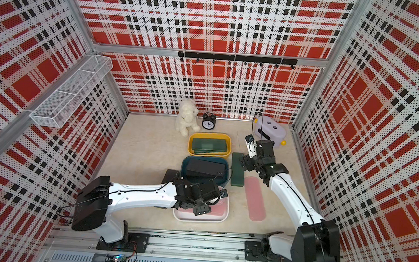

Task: Place the pencil cases by color into the storage box
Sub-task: Place the pencil case at the storage box.

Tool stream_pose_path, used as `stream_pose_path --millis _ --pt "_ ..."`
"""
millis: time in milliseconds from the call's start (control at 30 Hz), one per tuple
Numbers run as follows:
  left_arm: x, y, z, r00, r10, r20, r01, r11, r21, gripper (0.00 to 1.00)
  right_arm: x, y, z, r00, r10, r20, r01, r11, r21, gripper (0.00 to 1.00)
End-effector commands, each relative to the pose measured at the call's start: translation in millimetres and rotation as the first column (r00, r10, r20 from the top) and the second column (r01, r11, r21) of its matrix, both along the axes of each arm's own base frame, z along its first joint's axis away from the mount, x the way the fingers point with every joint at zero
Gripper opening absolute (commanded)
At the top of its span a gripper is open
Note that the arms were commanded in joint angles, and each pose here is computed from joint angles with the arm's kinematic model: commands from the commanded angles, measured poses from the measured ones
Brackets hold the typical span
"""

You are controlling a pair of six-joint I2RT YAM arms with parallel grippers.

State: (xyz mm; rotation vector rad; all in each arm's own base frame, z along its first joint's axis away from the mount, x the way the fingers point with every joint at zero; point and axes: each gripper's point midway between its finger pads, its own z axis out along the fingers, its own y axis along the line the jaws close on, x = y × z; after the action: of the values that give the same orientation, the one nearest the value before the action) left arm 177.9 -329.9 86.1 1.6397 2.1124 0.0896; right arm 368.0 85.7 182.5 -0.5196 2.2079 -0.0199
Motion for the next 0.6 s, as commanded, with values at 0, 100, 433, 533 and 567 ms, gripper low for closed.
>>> stream_pose_path --millis 0,100,433,533,567 --pt "-4 1 -9 1.0 -0.019 -0.011 0.02 0.999 0.031 0.73 1 -3 2 1.0 -0.01 0.018 0.01 1.0 0.018 0.95" --pt "-3 2 -15 1.0 -0.017 -0.011 0.018 0.999 0.05 0.74 1 -4 1 1.0 -0.012 0.015 0.012 1.0 0.018 0.95" --pt "-1 2 -27 1.0 -0.012 -0.012 0.013 0.996 0.085 0.83 2 -7 -3 1.0 -0.016 0.007 0.016 1.0 0.021 0.95" --pt "-1 1 -30 1.0 -0.012 -0.013 0.013 0.995 0.096 0.85 2 -7 -4 1.0 -0.017 0.005 0.017 1.0 0.023 0.95" --pt "-1 0 -31 1.0 -0.011 -0.012 0.013 0.995 0.099 0.85 2 -8 -4 1.0 -0.02 0.005 0.019 1.0 0.022 0.95"
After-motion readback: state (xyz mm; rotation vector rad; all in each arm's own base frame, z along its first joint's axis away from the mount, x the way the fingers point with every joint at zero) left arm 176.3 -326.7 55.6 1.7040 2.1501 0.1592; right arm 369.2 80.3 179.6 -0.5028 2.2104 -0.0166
